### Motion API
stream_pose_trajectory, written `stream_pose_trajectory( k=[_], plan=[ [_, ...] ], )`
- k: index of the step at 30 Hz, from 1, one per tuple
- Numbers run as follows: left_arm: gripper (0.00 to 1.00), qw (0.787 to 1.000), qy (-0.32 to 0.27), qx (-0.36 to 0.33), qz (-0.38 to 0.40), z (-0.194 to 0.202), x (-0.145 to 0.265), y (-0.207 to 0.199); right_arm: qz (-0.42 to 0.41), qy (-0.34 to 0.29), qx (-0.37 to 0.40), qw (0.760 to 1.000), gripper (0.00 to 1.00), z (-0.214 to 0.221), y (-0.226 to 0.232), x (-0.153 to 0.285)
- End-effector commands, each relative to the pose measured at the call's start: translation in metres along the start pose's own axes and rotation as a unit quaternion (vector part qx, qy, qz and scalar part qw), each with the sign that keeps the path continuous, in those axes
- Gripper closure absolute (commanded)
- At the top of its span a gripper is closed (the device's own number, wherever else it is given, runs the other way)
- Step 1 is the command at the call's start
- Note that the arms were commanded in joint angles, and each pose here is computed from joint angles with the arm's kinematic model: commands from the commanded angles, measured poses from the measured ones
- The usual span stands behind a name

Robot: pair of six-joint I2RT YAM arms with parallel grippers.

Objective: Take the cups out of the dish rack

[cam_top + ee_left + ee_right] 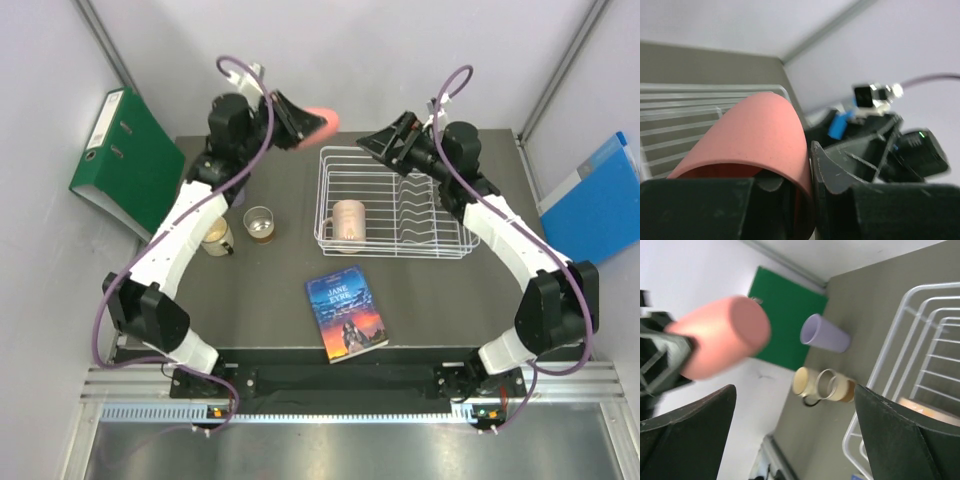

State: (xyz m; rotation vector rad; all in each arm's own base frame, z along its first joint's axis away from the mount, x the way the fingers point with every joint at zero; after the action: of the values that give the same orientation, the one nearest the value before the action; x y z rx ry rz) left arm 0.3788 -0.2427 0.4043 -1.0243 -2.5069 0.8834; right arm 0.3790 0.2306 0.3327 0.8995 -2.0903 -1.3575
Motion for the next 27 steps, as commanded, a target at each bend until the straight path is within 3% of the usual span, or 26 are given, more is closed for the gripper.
stream_pose_trajectory(
  k=[1, 3, 4, 8, 13, 16, 19, 27],
  plan=[
    [1.00, 0.982, 0.046, -0.063, -0.172, -0.005, 0.000, 0.064, 0.111, -0.054, 0.054, 0.991, 0.00, -0.021, -0.009, 0.014],
    [1.00, 0.965, 0.073, -0.070, -0.243, -0.005, 0.005, 0.085, 0.155, -0.057, 0.076, 0.983, 0.00, -0.027, -0.020, 0.016],
    [1.00, 0.947, 0.091, -0.083, -0.297, 0.003, 0.000, 0.114, 0.164, -0.072, 0.088, 0.980, 0.00, -0.035, -0.014, 0.017],
    [1.00, 0.896, 0.150, -0.103, -0.404, 0.021, 0.005, 0.159, 0.201, -0.081, 0.107, 0.970, 0.00, -0.040, -0.019, 0.025],
    [1.00, 0.837, 0.206, -0.129, -0.491, 0.043, 0.002, 0.207, 0.213, -0.078, 0.111, 0.968, 0.00, -0.036, -0.026, 0.027],
    [1.00, 0.811, 0.204, -0.143, -0.529, 0.041, 0.003, 0.225, 0.216, -0.075, 0.112, 0.967, 0.01, -0.035, -0.028, 0.027],
    [1.00, 0.801, 0.210, -0.144, -0.541, 0.047, -0.002, 0.239, 0.216, -0.074, 0.115, 0.967, 0.01, -0.035, -0.028, 0.026],
    [1.00, 0.803, 0.222, -0.105, -0.543, 0.056, -0.016, 0.284, 0.227, -0.063, 0.115, 0.965, 0.01, -0.030, -0.039, 0.020]
  ],
)
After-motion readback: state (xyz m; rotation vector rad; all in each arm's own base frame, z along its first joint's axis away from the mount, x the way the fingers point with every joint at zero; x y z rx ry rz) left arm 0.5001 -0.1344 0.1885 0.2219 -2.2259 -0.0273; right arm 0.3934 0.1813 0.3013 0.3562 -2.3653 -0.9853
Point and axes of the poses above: each gripper's point midway between its finger pads, its own x axis back along the fingers, its own y axis along the line the jaws close on, z = x × y, the point moved 4 cm from there along x, back along the fingers, and after that the axes turned 11 degrees about -x, right-handed, at the moved point
